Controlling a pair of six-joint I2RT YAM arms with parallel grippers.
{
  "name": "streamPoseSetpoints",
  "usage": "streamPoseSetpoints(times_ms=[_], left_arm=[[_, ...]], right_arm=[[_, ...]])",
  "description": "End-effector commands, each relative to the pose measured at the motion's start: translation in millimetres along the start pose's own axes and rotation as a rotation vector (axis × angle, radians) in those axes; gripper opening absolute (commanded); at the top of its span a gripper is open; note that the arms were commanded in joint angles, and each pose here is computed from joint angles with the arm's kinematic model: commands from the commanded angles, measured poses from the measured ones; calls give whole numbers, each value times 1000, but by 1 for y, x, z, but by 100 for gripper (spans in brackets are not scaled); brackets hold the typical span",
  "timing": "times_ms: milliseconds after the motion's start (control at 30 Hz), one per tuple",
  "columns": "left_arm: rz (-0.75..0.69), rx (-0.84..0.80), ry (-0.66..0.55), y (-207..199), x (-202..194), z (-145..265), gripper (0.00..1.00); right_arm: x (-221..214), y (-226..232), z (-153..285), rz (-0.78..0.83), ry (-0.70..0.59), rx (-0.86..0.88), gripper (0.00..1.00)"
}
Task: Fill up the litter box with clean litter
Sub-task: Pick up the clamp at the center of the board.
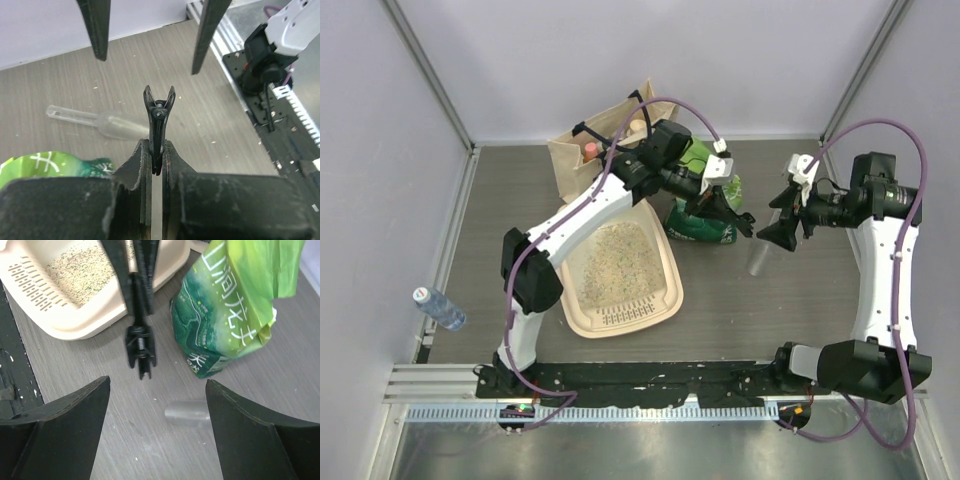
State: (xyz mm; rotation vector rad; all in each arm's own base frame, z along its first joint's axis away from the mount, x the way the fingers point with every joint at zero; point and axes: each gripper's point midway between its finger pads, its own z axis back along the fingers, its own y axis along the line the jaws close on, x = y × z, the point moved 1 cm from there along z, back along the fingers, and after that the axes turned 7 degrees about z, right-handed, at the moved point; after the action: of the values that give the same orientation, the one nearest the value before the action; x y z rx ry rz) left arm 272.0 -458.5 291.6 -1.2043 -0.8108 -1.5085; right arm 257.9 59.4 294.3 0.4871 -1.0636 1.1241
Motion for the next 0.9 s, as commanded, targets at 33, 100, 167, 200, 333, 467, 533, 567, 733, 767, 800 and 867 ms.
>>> streamPoseSetpoints(times_ms=[33, 100, 167, 200, 333, 467, 533, 567, 733, 767, 800, 867], left_arm=[[-150, 24, 23, 1, 9, 17, 0], [-148, 30, 26, 2, 8, 16, 0], [-153, 26, 21, 1, 12, 16, 0], [-155, 26, 20, 1, 12, 16, 0], [-167, 24, 17, -3, 16, 15, 0], [-163, 21, 17, -3, 16, 13, 0], [-167, 22, 15, -4, 17, 13, 0], [-166, 23, 16, -3, 17, 13, 0], [-166, 20, 14, -3, 18, 12, 0], [-166, 20, 14, -3, 18, 12, 0], [-164, 17, 15, -4, 18, 11, 0], [-166, 17, 13, -3, 19, 11, 0]], right_arm=[[3, 48, -4, -3, -31, 136, 81], [1, 48, -8, 21, -43, 137, 79], [4, 43, -11, 2, -56, 115, 77], [6, 37, -14, -7, -66, 99, 77], [13, 27, -19, -23, -99, 59, 74], [19, 22, -23, -17, -127, 14, 73], [19, 16, -28, -19, -132, -24, 73], [20, 14, -28, -12, -135, -45, 73], [20, 6, -30, 9, -128, -75, 76], [21, 6, -30, 14, -132, -71, 76], [21, 7, -31, 14, -135, -65, 76], [21, 8, -33, 19, -145, -44, 73]])
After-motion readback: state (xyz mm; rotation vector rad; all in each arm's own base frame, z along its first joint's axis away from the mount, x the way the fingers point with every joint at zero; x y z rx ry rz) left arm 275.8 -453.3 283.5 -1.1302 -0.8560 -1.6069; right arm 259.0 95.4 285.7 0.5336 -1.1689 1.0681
